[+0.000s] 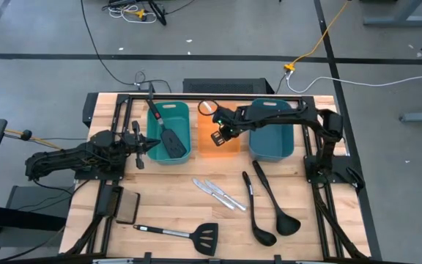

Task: Pick & Place Kitchen Items
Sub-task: Put the yellow knife into the orange bin

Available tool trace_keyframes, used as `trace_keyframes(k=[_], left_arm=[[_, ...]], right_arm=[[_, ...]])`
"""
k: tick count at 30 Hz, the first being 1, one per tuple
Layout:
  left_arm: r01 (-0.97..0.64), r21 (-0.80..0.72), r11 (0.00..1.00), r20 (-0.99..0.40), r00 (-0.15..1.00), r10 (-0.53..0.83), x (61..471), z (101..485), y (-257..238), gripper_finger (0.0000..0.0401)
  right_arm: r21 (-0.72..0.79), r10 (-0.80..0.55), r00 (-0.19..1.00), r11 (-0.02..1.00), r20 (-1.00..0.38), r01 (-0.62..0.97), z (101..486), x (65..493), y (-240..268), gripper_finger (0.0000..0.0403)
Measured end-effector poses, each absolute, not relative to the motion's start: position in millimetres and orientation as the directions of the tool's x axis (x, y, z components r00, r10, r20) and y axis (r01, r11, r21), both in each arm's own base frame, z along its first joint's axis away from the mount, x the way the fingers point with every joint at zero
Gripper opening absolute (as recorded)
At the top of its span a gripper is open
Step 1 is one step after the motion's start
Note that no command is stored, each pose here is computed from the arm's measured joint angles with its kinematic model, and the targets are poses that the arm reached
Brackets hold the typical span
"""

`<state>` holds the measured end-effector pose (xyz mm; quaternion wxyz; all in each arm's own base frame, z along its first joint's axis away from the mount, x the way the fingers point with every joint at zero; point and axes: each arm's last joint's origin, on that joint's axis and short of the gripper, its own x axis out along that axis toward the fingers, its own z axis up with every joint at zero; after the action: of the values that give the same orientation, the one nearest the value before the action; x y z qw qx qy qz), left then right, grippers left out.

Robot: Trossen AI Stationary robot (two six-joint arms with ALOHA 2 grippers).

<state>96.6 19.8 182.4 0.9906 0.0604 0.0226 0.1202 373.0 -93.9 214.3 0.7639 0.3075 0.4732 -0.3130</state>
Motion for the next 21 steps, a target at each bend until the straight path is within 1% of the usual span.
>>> trace_keyframes(k=[3,11,21], left_arm=[[-0.236,0.125,0.964,-0.03,0.97,0.241,96.5,182.4,19.8,0.0018],[-0.235,0.122,0.964,-0.031,0.97,0.241,96.5,182.3,19.8,0.0018],[-0.235,0.122,0.964,-0.032,0.97,0.241,96.5,182.2,19.7,0.0018]], right_arm=[[0.178,-0.182,0.358,0.615,-0.916,0.768,204.2,371.0,-92.5,0.0081],[0.19,-0.199,0.377,0.603,-0.905,0.775,198.9,369.5,-100.5,0.0081],[0.155,-0.169,0.318,0.61,-0.933,0.777,175.3,374.9,-98.7,0.0081]])
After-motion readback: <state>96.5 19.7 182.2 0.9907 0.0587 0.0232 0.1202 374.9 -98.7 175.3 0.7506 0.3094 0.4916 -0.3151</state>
